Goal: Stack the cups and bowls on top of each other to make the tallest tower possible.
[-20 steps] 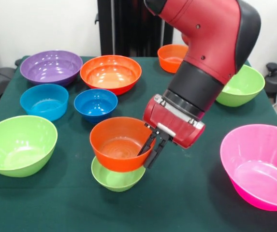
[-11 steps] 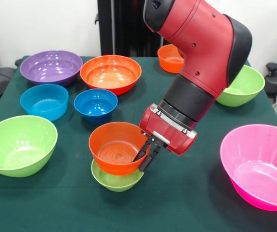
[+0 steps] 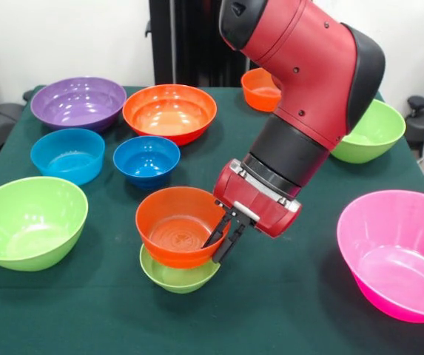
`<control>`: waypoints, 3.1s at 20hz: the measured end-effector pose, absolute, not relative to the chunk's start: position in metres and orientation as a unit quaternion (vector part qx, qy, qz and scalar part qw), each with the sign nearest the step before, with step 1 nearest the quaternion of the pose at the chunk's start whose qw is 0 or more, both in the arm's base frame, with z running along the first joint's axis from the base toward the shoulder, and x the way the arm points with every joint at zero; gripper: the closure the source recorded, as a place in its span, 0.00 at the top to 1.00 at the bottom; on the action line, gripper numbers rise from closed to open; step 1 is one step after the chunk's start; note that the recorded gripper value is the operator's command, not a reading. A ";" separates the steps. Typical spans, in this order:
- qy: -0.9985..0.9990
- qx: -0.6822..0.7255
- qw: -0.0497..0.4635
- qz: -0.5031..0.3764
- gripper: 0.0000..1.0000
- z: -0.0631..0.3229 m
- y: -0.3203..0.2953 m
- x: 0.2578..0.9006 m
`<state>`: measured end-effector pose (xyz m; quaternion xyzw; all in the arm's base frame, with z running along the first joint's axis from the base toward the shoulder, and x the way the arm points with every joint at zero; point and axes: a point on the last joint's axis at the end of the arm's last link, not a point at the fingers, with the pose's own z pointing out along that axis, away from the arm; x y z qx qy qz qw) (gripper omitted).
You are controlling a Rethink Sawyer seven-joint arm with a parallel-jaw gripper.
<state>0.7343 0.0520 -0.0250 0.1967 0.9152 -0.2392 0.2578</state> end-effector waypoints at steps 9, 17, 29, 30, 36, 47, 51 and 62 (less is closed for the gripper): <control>0.913 0.203 0.263 -0.235 0.00 -0.015 0.049 0.740; 0.911 0.201 0.275 -0.235 0.00 -0.004 0.040 0.745; 0.910 0.196 0.277 -0.239 0.00 -0.008 0.031 0.744; 0.910 0.196 0.277 -0.239 0.00 -0.009 0.031 0.743; 0.911 0.193 0.272 -0.242 0.00 -0.016 0.032 0.740; 0.914 0.185 0.260 -0.251 0.00 -0.039 0.030 0.729; 0.914 0.182 0.255 -0.257 0.00 -0.050 0.029 0.725; 0.910 0.178 0.271 -0.257 0.00 -0.045 0.034 0.741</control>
